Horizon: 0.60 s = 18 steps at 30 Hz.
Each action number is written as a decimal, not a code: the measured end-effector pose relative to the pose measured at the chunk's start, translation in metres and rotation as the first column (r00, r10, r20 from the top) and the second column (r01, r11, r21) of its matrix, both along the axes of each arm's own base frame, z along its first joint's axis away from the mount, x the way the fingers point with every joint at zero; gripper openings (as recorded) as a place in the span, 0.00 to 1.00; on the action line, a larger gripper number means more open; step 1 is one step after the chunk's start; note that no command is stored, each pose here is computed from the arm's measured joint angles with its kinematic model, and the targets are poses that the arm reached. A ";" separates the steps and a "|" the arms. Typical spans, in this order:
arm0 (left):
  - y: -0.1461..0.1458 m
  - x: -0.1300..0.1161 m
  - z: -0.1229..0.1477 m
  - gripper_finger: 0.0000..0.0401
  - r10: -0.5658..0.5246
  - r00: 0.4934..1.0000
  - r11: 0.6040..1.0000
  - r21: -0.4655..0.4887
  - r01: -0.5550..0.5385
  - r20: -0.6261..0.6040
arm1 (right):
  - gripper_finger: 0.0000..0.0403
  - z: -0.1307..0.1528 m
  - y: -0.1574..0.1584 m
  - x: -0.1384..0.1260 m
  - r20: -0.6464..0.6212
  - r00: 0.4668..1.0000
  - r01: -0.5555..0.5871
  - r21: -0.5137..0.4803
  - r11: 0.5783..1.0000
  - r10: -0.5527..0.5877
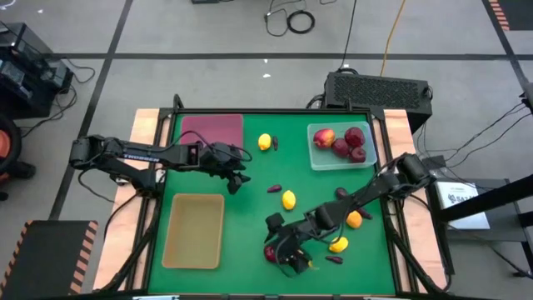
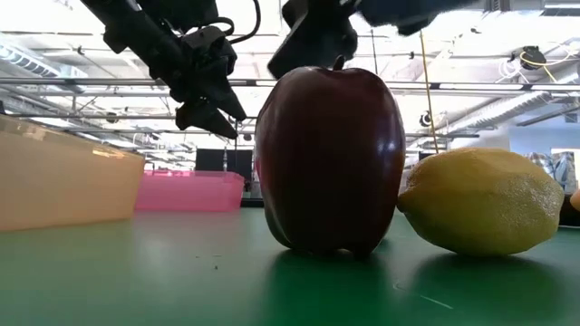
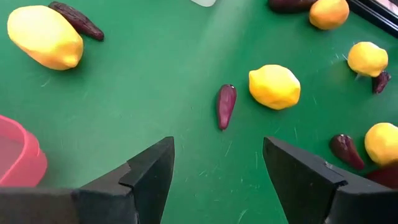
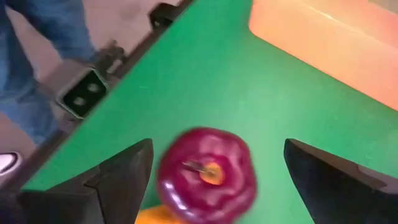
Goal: Sort produce into baskets
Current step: Put the apple into the transparent bin
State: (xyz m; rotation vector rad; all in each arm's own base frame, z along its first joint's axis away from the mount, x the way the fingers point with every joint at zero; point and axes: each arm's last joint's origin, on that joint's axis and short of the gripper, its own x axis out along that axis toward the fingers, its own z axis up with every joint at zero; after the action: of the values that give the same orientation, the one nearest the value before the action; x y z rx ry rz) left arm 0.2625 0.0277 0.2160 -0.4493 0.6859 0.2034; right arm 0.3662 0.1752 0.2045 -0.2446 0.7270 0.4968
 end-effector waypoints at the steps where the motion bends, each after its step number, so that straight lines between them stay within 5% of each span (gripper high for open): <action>1: 0.000 0.000 0.000 0.63 0.000 1.000 1.000 0.000 0.000 0.000 | 0.87 -0.001 0.000 0.000 -0.006 1.000 0.002 -0.004 1.000 -0.002; 18: 0.001 0.000 0.001 0.63 0.015 1.000 1.000 0.008 -0.015 0.006 | 0.87 -0.018 0.002 0.001 -0.099 0.994 0.053 0.038 0.998 -0.050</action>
State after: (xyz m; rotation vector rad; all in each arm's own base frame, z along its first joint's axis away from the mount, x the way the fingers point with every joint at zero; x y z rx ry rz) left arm 0.2629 0.0283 0.2165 -0.4469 0.6756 0.2185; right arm 0.3674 0.1772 0.1870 -0.1643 0.8162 0.4763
